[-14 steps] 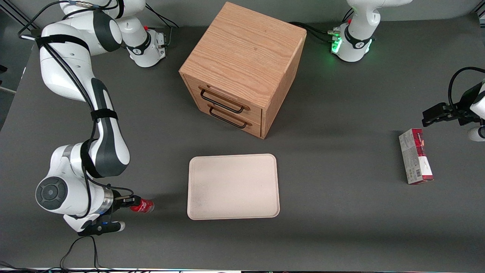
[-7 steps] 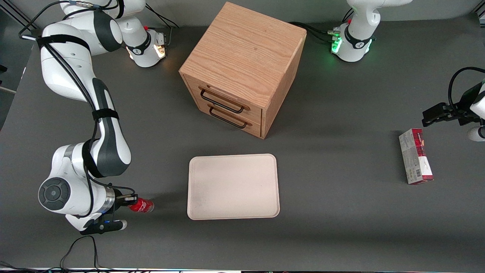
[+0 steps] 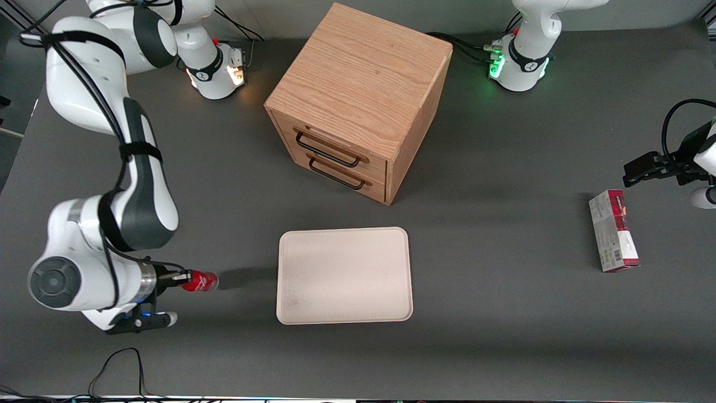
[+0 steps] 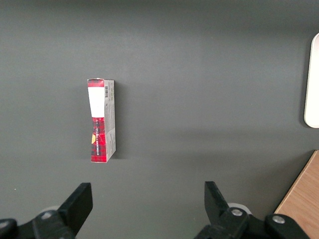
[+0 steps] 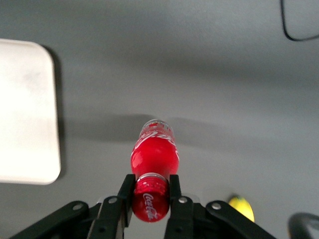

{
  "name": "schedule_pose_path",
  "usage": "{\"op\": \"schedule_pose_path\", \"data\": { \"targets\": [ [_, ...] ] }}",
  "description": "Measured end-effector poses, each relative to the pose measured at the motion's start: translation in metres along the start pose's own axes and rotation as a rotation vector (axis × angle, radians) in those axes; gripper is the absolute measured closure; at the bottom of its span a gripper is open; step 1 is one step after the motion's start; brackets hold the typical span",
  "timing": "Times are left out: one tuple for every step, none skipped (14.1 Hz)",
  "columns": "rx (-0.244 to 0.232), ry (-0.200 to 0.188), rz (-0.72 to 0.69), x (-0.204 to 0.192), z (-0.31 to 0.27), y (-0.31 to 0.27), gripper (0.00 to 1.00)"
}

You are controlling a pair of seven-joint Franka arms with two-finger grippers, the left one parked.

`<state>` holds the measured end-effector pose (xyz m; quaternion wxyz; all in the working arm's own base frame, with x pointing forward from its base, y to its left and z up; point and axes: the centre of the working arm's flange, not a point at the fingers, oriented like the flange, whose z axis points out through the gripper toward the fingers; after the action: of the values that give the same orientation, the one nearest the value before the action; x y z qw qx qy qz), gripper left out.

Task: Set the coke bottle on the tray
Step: 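Lift the bottle and carry it over the cream tray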

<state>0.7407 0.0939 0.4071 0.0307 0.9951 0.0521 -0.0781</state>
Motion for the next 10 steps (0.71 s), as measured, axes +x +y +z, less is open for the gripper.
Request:
{"op": "schedule_pose_path", "data": {
  "targets": [
    [0.000,-0.009,0.002,-0.013,-0.023,0.002,0.69],
    [-0.001,-0.018,0.004,-0.027,-0.047,0.004,0.69],
    [-0.001,-0.022,0.006,-0.041,-0.069,0.005,0.69],
    [-0.001,-0.021,0.007,-0.056,-0.087,0.007,0.69],
    [-0.001,-0.018,0.008,-0.071,-0.101,0.009,0.69],
    [-0.002,-0.020,0.008,-0.087,-0.111,0.010,0.69],
    [-0.003,-0.020,0.007,-0.103,-0.117,0.011,0.69],
    [-0.003,-0.019,0.007,-0.118,-0.120,0.012,0.69],
    [-0.004,-0.019,0.005,-0.133,-0.120,0.012,0.69],
    [-0.004,-0.022,0.004,-0.144,-0.119,0.012,0.69]
  ]
}}
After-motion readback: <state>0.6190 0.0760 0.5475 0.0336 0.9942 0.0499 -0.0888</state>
